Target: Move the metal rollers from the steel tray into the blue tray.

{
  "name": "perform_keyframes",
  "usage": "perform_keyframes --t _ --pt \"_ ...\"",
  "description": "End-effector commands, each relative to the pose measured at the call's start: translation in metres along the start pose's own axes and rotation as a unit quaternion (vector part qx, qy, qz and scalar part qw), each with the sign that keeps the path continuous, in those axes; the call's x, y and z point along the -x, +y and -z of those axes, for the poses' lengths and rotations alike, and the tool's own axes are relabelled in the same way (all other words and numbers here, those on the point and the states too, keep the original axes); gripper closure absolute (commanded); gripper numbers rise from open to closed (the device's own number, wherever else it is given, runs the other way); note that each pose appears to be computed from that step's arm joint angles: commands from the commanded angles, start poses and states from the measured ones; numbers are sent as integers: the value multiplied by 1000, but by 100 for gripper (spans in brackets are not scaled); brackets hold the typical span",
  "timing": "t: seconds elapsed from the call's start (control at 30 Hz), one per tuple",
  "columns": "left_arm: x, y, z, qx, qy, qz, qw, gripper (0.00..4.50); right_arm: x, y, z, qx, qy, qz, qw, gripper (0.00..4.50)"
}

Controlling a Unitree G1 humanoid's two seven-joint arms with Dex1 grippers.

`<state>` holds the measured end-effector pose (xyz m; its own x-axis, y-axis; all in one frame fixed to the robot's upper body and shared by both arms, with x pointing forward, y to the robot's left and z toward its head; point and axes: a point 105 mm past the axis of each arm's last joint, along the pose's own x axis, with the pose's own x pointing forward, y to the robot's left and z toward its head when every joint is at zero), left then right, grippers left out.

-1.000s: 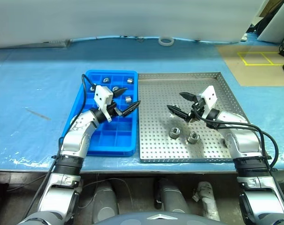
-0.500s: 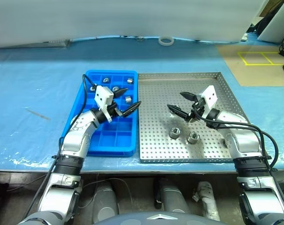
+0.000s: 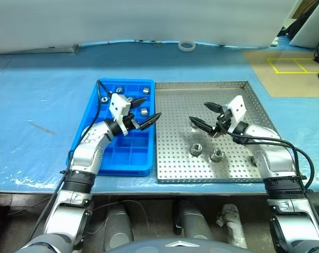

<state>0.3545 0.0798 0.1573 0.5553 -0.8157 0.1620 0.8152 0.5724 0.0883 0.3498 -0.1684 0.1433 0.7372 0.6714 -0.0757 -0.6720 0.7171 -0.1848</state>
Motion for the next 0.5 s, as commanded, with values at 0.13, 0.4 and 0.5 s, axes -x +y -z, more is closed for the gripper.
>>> perform_keyframes --t 0.13,0.4,0.5 --pt "-29 -3 -5 -1 23 53 998 0 19 -7 -15 29 -12 31 999 4" --pt "-80 -11 -7 -5 55 117 992 0 53 -6 -7 32 11 84 996 4" --pt "-93 -18 -1 -7 75 143 987 0 66 -3 -5 28 16 106 994 4"
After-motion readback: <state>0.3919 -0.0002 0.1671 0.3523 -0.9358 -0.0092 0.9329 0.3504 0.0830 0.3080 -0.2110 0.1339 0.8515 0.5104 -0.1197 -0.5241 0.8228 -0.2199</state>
